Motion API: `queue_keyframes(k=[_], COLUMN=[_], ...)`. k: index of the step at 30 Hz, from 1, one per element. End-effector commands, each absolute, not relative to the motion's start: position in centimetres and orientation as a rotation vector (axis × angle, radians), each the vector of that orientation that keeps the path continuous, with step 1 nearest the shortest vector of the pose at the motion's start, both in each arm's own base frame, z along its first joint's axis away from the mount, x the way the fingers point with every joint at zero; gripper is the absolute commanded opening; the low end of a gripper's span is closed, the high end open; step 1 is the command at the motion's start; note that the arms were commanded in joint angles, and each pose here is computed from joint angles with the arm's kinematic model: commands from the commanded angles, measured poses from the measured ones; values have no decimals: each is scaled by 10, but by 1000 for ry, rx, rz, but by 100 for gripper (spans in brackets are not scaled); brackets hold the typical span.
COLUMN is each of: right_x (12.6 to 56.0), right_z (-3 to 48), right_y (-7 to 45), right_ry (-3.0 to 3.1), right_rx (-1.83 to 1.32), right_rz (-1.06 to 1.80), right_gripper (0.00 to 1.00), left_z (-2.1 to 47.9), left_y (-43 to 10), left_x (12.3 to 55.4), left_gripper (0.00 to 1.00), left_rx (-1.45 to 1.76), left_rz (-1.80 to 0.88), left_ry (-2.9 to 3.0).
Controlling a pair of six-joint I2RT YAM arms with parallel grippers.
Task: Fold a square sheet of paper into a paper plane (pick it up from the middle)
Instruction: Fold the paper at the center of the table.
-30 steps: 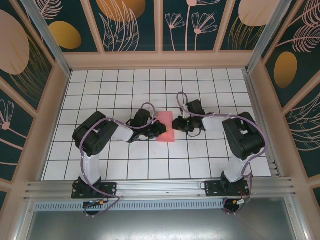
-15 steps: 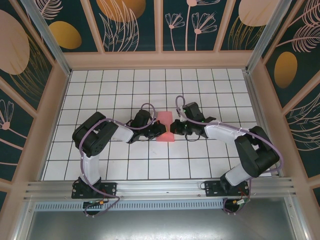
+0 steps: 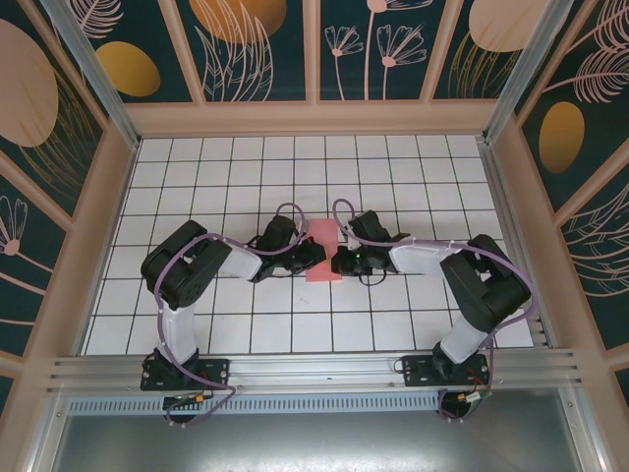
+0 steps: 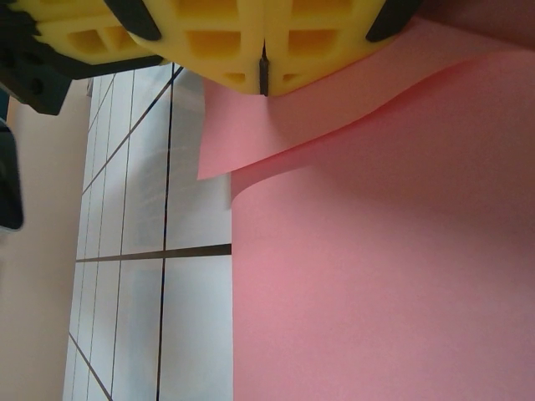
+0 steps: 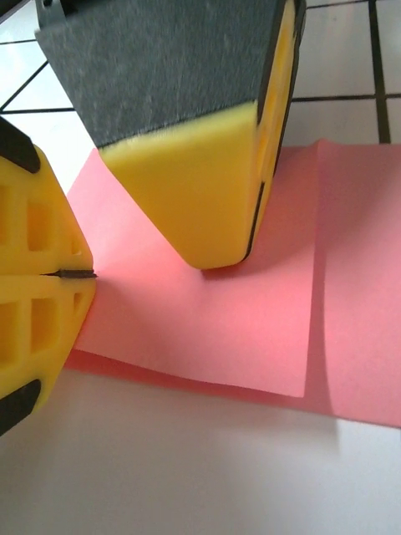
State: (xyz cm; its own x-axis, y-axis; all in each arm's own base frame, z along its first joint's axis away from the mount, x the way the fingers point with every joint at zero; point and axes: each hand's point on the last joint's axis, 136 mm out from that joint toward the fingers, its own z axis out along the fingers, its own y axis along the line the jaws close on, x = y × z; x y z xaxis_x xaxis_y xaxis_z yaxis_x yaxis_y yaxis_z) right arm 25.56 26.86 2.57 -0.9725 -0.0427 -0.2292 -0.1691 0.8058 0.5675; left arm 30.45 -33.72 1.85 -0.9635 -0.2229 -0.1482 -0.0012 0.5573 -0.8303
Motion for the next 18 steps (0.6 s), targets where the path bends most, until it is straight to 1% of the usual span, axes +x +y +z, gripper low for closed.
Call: queue_keyframes(k=[1, 9, 18], right_x=[257, 254, 256], right_z=[26, 17, 39], right_y=[276, 269, 276], right_ry=[2787, 2818, 2774], right_rx=[-205, -213, -276], right_rz=[916, 852, 841], right_gripper=[0, 0, 0], left_z=[-21, -22, -26], left_y=[-311, -307, -306], left_x=[289, 288, 289], left_gripper=[0, 0, 0], left_rx=[-296, -312, -318], left_rz=[-1189, -1172, -1158], left_ry=[2701, 2699, 2707])
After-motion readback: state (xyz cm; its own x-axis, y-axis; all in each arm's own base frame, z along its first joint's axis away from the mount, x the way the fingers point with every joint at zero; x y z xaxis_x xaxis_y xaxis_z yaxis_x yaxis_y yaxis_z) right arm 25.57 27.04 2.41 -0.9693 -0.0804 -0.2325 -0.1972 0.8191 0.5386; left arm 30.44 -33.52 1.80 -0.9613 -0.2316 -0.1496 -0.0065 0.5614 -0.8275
